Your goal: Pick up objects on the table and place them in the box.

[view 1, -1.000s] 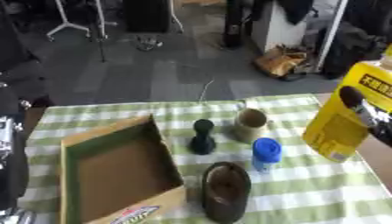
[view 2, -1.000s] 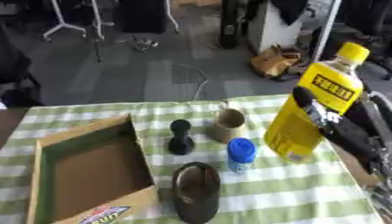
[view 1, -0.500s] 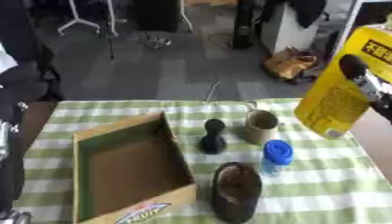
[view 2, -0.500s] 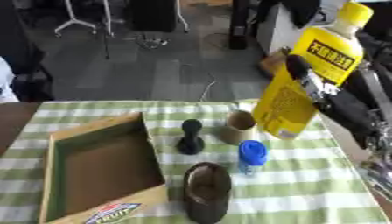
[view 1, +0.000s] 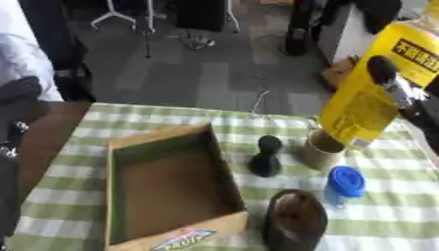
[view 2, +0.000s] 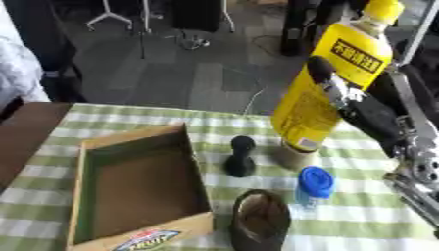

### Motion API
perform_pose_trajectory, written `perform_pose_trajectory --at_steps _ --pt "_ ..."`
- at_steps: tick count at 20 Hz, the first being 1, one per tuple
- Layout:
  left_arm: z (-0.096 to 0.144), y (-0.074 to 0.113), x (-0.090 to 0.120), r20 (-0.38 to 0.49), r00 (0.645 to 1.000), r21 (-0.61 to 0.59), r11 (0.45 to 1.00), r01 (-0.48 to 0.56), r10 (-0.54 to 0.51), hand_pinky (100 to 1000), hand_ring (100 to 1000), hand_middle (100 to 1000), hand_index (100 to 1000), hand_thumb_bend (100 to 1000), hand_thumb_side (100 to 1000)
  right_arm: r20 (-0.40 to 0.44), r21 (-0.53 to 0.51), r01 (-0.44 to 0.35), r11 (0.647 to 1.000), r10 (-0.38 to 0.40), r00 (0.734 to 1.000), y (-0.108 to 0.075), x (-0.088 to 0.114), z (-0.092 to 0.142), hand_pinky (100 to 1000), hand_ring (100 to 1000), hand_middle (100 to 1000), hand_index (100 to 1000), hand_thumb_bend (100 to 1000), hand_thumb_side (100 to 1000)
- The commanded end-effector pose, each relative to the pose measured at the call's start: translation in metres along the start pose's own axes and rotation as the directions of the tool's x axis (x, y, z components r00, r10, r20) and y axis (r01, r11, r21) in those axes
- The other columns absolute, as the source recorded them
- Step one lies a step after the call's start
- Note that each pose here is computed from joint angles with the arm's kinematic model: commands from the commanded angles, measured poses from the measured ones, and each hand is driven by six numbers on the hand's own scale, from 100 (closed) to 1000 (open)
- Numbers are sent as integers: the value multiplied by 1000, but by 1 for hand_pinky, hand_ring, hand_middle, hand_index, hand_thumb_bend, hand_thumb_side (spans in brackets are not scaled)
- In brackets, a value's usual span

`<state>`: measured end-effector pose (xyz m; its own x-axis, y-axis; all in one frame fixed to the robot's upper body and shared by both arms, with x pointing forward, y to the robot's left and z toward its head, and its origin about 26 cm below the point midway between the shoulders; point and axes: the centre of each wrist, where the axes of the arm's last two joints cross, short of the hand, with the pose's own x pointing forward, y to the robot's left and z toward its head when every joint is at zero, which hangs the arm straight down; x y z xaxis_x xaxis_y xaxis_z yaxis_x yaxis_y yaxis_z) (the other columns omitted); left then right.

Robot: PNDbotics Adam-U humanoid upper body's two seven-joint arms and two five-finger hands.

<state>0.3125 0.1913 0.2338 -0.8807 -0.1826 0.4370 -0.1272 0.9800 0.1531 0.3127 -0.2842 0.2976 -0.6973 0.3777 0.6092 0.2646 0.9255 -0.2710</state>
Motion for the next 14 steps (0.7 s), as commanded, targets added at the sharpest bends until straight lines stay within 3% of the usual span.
perform_pose_trajectory --at_steps 1,13,14 --pt "-7 -1 8 41 999 -12 1000 -14 15 835 887 822 724 100 1000 66 -14 -26 1000 27 997 -10 12 -11 307 198 279 563 167 507" --pt "-18 -13 16 89 993 -55 996 -70 75 835 887 823 723 100 1000 117 -49 -44 998 49 992 -18 5 -19 313 200 281 565 160 513" --pt "-19 -14 17 92 992 -58 995 -76 81 834 887 823 723 100 1000 119 -51 -46 998 52 992 -19 4 -19 314 200 281 565 175 476"
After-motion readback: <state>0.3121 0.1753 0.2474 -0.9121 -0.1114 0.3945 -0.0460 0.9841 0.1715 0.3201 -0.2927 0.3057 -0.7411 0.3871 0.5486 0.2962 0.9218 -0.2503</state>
